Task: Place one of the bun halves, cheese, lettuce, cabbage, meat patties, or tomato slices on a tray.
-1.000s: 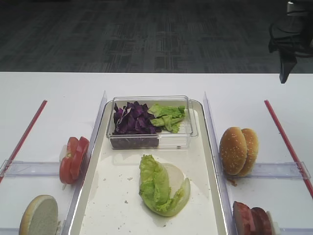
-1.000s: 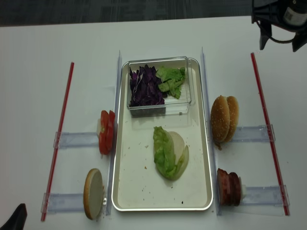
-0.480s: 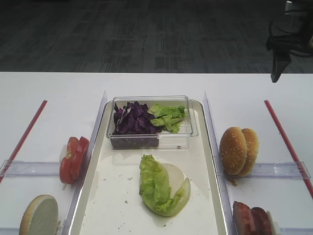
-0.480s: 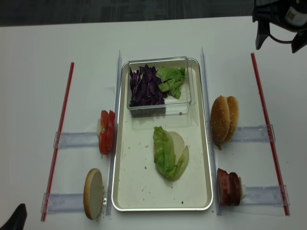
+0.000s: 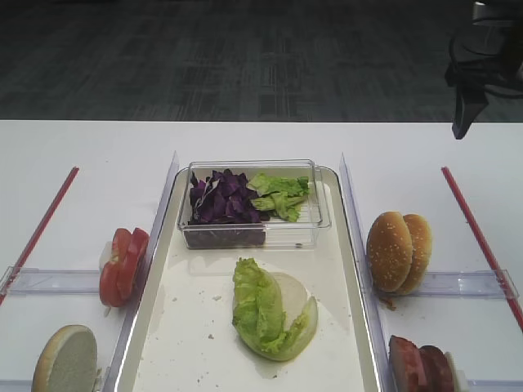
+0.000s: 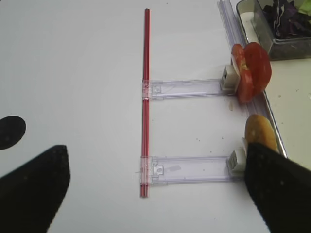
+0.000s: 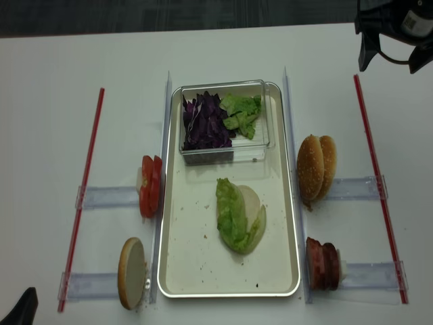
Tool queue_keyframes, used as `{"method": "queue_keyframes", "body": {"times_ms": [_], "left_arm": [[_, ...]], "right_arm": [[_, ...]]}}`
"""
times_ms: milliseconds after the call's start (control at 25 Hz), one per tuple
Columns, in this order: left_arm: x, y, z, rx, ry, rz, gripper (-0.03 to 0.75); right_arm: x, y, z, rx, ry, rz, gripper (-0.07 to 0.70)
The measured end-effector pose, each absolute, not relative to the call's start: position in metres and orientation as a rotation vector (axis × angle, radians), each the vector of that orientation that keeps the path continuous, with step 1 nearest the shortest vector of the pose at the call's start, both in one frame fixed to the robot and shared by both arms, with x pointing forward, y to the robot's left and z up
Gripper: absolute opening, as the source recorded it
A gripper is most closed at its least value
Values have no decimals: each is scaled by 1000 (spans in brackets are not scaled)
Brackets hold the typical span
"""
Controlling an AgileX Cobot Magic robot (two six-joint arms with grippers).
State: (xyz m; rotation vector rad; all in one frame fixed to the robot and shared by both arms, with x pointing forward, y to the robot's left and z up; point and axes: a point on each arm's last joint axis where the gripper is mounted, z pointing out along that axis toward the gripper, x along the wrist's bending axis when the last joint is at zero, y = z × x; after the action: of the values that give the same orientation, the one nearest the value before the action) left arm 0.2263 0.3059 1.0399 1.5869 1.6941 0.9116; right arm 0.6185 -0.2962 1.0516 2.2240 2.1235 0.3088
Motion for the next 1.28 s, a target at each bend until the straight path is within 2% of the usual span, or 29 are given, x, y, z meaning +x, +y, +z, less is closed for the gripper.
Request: {"method": "queue_keyframes", "body": {"times_ms": [360,760,1280], "left_arm": [[226,306,1040,1587,1694,912,671],[226,306,1040,1587,1694,912,671],[226,306,1040,1587,1694,912,671]], "right_arm": [[593,-296,1053,2235,2143,284,664],[531,-294,1058,2231,2181,251,664],[449,-293,1045,2177,2180,300,664]]}}
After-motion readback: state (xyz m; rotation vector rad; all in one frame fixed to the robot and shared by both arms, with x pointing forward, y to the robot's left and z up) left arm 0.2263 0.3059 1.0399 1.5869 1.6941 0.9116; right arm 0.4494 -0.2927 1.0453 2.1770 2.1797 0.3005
